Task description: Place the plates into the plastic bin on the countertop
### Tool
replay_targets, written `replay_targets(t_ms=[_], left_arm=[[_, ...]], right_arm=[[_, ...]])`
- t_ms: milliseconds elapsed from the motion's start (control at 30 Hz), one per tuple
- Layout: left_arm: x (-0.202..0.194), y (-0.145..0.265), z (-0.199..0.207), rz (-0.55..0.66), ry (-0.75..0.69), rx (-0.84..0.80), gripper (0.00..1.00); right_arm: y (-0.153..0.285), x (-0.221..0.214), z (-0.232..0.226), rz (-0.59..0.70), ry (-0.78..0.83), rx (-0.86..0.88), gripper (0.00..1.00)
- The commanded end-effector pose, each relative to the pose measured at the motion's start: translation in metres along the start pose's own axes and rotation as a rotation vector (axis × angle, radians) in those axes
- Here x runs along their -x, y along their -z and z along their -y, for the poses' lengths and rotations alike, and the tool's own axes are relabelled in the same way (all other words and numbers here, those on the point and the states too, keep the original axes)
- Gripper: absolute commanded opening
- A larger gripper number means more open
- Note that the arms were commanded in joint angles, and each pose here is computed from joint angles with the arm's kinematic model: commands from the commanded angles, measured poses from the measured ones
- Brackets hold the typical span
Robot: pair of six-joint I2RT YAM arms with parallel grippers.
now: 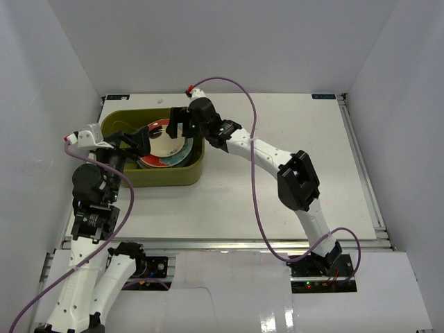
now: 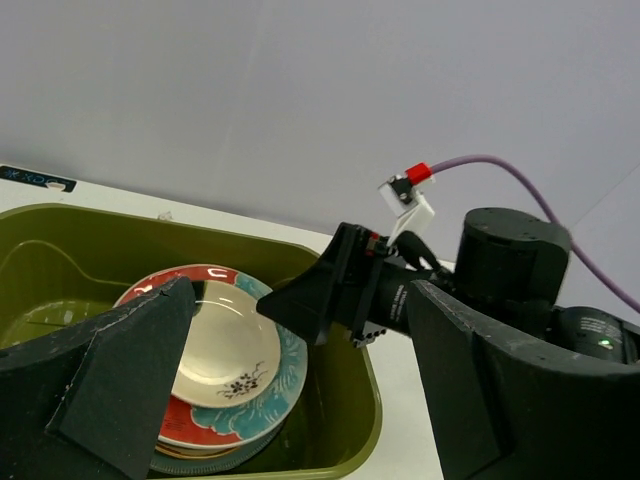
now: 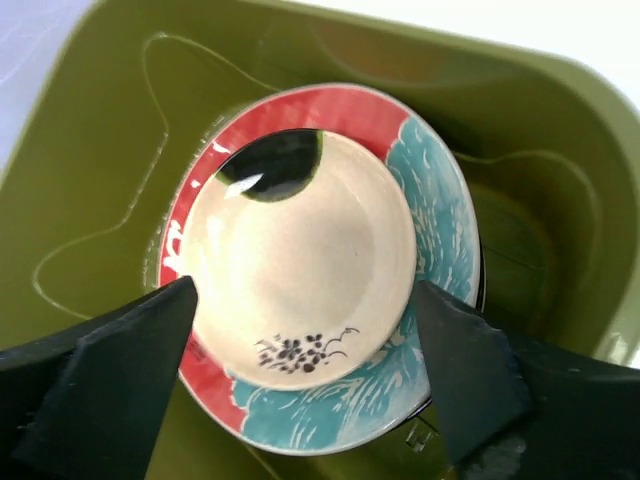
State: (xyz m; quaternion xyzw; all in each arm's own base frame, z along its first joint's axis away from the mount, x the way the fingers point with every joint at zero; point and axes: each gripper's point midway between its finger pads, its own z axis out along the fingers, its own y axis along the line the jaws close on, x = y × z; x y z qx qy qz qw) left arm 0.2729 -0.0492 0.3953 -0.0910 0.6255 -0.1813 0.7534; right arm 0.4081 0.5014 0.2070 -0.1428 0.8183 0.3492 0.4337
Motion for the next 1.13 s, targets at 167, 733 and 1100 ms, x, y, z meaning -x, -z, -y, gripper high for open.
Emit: replay_targets(t_ms=[167,733,1100], left_arm=[[-0.020,-0.010,-0.006,-0.046,-0.005,0.012,0.98],[-0.042,0.044,0.112,-0.320,0.241,-0.637,0.98],[-0.067,0.083,0.104,-0.378,0.252,-0.655,0.98]], right_arm=[[0.119,0.134,-0.061,0.316,0.085,0.138,0.90],[0.413,0.058,0.091,0.740,0.005,-0.255,0.90],[0.475,0.031,0.115,0.888,-0.013,-0.253,0.90]])
